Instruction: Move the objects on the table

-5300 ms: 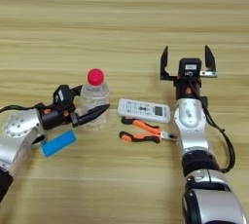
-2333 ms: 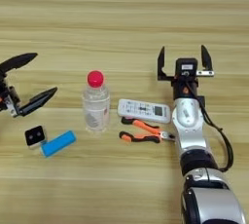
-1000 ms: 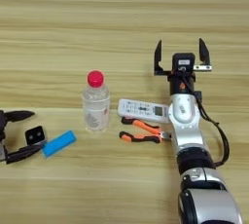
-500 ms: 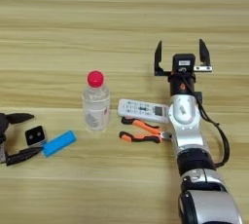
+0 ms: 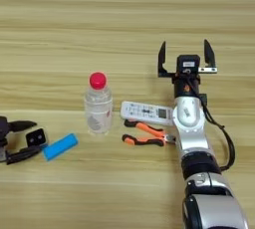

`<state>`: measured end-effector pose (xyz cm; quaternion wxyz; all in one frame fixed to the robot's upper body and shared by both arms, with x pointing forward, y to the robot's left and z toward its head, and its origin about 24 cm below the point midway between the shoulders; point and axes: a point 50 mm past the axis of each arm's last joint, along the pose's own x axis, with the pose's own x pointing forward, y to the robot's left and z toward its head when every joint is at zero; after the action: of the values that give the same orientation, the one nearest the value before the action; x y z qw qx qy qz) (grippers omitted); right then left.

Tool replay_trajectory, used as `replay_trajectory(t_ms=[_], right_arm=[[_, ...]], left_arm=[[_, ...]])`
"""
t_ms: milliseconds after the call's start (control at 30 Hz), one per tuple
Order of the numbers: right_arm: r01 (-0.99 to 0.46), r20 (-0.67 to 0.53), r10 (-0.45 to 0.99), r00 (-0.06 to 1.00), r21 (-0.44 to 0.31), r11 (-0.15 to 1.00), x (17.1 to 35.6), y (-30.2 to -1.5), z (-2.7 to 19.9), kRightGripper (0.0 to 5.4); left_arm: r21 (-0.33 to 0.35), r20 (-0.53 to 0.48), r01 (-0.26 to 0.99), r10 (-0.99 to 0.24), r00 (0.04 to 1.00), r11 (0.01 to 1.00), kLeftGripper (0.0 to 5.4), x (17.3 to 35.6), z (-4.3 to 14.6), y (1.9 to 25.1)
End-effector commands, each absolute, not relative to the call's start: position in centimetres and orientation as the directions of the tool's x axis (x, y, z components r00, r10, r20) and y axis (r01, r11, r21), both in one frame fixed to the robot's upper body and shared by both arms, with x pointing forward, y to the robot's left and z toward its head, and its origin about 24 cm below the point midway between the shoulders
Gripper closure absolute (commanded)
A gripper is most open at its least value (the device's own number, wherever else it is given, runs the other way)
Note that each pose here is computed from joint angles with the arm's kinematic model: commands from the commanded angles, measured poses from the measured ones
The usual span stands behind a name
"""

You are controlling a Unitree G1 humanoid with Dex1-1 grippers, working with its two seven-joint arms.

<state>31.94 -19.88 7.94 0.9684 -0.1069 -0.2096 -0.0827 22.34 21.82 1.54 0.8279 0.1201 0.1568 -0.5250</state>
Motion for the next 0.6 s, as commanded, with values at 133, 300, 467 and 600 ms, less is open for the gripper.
replay_trajectory(t_ms=[133,300,467,600], right_arm=[[0.209,0.413,-0.123,0.902,-0.170,0.963,31.8,-19.8,7.8,0.00],[0.208,0.413,-0.122,0.903,-0.169,0.963,31.8,-19.8,7.7,0.00],[0.207,0.416,-0.122,0.901,-0.166,0.964,31.8,-19.6,7.8,0.00],[0.206,0.417,-0.121,0.901,-0.165,0.965,31.9,-19.4,7.8,0.00]], left_arm=[[0.039,-0.432,0.921,-0.824,0.366,0.388,2.49,22.4,1.6,21.6],[0.038,-0.455,0.926,-0.818,0.351,0.375,2.89,22.4,1.4,21.6],[0.061,-0.450,0.932,-0.824,0.345,0.357,2.99,22.8,1.8,21.4],[0.102,-0.401,0.922,-0.833,0.381,0.373,2.99,23.4,3.0,21.2]])
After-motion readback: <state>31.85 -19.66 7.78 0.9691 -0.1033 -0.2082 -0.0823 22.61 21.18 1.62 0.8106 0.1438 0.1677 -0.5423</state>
